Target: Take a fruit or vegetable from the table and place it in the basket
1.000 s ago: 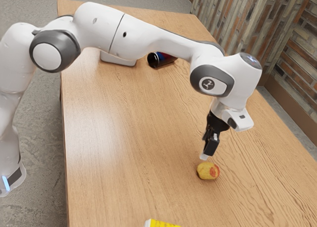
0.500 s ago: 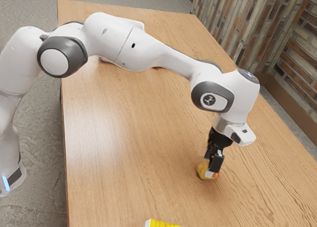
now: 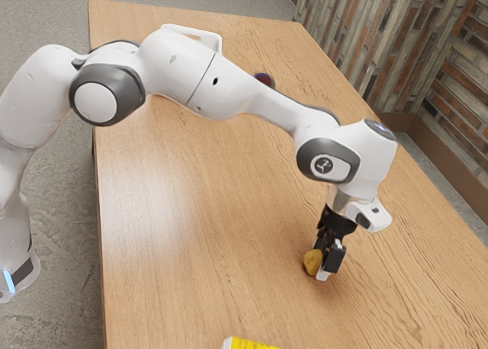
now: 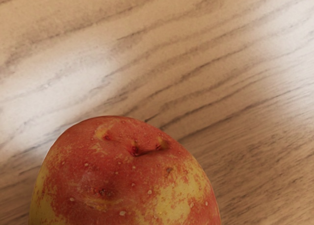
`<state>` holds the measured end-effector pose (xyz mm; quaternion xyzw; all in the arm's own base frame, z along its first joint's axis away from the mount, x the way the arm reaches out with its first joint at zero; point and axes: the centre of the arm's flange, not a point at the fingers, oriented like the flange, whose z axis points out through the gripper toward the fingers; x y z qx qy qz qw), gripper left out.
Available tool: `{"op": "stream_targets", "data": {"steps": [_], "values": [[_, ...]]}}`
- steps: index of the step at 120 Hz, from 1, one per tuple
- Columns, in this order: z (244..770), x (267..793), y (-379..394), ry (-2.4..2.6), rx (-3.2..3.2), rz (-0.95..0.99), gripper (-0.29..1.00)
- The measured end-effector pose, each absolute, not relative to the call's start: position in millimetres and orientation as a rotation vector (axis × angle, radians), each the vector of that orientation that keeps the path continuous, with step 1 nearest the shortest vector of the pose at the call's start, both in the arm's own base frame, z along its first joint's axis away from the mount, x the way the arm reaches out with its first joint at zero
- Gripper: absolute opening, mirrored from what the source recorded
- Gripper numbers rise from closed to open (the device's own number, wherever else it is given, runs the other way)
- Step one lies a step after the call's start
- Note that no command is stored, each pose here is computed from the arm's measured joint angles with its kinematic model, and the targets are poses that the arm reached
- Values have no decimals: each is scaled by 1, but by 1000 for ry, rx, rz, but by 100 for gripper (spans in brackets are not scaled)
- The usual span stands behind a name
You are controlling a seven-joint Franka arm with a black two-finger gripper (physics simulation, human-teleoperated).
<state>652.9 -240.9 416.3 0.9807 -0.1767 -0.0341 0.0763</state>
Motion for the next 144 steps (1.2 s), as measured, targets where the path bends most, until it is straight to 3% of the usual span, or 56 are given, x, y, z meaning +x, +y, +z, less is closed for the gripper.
{"op": "stream_targets", "data": {"steps": [20,34,58,69,84,117,129,144], "values": [[416,654,-239,-516,2942,-96,42],[429,651,-240,-515,2959,-75,37],[556,607,-190,-436,3102,93,35],[613,576,-120,-286,3189,139,36],[634,559,3,17,3256,99,36],[626,511,280,553,3232,27,36],[619,465,401,768,3185,53,36],[603,464,457,732,3177,97,36]]}}
